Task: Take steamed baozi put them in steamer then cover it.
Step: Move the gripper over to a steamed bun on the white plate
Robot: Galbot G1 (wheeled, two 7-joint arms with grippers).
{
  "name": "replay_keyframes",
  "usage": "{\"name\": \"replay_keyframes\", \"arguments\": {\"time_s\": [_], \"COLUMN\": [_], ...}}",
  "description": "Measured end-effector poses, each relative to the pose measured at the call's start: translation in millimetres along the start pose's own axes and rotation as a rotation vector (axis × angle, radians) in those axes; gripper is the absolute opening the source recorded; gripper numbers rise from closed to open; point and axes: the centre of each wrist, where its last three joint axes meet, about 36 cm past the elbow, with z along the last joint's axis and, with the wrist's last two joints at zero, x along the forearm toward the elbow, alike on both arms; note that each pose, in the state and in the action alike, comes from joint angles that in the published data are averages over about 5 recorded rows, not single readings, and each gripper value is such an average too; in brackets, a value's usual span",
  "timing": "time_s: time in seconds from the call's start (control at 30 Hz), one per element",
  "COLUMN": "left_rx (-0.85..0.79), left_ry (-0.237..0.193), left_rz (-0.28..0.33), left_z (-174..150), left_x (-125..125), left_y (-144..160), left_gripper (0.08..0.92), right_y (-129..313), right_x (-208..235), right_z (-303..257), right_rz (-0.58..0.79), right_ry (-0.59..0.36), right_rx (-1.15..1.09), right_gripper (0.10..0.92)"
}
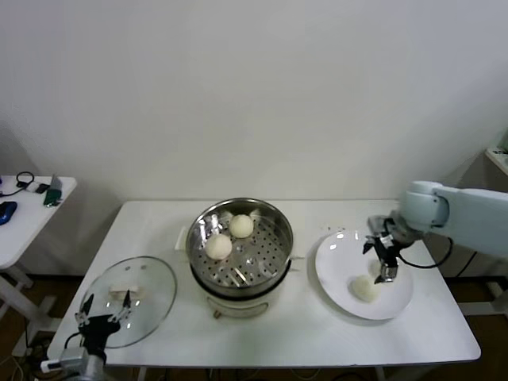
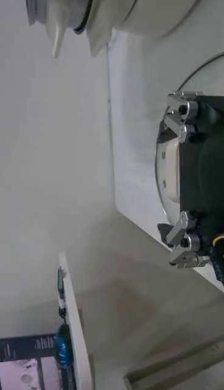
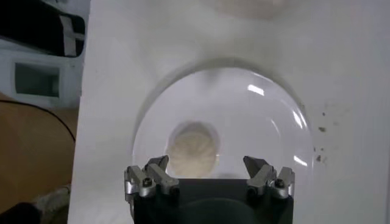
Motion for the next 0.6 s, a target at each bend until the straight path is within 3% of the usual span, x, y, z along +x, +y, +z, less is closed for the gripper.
{"name": "replay_keyframes", "arguments": {"time_s": [0.6], "left_rx": [-0.015], "left_ry": [0.002], "left_rz": [0.007], "left_z": [-1.8], "left_x": [3.5], "left_y": [-1.8], "left_gripper": [0.823], "right_y": [18.1], "right_x": [-59.3], "right_z": [3.7], "right_rz": [0.018], "right_ry": [0.049], "right_rx": [-0.017], "right_gripper": [0.823]}}
